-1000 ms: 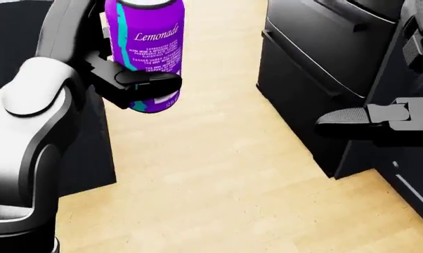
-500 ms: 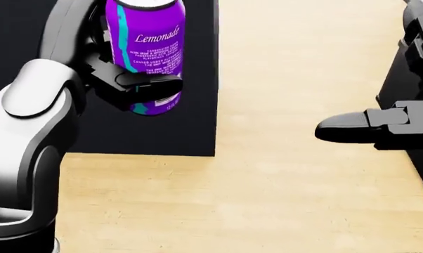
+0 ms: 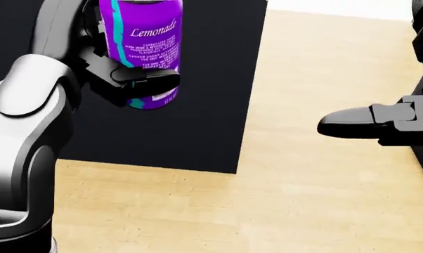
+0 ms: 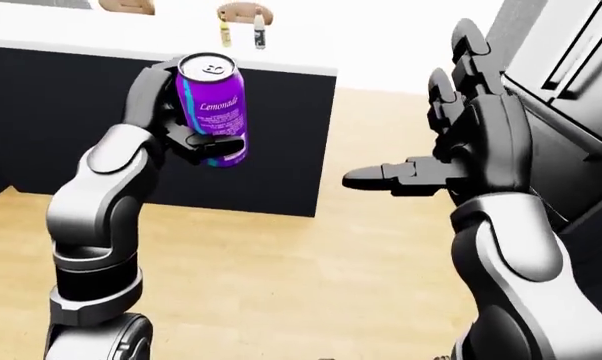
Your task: Move the drinks to the dining counter.
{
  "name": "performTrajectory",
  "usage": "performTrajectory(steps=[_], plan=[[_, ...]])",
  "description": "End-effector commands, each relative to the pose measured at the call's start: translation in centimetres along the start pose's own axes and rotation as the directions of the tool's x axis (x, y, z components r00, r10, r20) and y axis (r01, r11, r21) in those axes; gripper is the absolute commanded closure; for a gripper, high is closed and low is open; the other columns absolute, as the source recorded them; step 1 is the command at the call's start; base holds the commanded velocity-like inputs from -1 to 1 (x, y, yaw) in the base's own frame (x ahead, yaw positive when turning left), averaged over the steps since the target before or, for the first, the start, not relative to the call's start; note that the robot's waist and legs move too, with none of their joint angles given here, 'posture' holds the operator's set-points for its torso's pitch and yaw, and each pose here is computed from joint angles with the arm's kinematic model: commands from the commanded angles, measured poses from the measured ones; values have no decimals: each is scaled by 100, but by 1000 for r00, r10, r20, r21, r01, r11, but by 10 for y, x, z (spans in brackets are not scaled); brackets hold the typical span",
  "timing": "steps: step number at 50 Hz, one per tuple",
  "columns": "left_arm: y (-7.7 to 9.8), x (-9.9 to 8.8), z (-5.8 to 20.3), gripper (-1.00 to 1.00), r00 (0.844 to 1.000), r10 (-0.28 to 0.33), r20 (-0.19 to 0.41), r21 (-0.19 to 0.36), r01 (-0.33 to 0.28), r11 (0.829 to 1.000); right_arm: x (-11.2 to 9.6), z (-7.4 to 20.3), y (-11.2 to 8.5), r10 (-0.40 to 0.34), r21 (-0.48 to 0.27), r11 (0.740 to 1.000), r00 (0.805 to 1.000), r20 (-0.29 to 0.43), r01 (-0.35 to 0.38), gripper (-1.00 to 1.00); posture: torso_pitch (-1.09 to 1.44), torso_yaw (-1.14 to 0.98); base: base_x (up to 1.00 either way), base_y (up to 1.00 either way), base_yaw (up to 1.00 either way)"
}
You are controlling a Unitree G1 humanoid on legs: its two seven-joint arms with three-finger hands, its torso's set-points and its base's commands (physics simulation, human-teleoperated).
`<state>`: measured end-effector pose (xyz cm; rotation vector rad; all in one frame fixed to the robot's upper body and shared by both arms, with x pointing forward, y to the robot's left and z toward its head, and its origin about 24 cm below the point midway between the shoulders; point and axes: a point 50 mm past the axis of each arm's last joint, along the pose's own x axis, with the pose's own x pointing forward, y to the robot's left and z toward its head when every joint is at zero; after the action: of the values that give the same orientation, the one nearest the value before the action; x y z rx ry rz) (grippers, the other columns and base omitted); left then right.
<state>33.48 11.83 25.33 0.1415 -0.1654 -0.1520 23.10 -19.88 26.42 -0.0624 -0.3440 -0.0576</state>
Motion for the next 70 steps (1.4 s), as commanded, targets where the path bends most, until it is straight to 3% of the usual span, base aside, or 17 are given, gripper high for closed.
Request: performTrajectory(steps=[1, 13, 36, 53, 55, 70], plan=[[-3, 0, 13, 100, 998, -13, 59, 5, 12, 1000, 1, 6, -4, -28, -8, 1000, 999, 35, 28, -100, 0, 0, 65, -86, 0], [-2, -5, 24, 100, 997, -14, 75, 7, 14, 1000, 2, 19, -8, -41, -18, 999, 998, 51, 42, -100, 0, 0, 54, -85, 0], [-2, -6, 27, 100, 997, -19, 80, 6, 19, 1000, 3, 16, -6, -40, -23, 999, 998, 49, 41, -100, 0, 0, 10, -98, 0], [3, -8, 27, 100, 997, -9, 83, 0, 9, 1000, 2, 15, -2, -21, -12, 1000, 998, 54, 22, -100, 0, 0, 1, -3, 72], [3, -8, 27, 100, 996, -9, 84, 0, 9, 1000, 3, 14, -2, -24, -38, 999, 999, 46, 26, -100, 0, 0, 0, 26, 0], [4, -8, 27, 100, 996, -9, 85, 3, 9, 1000, 3, 18, -1, -28, -36, 999, 997, 69, 30, -100, 0, 0, 15, 35, 0]])
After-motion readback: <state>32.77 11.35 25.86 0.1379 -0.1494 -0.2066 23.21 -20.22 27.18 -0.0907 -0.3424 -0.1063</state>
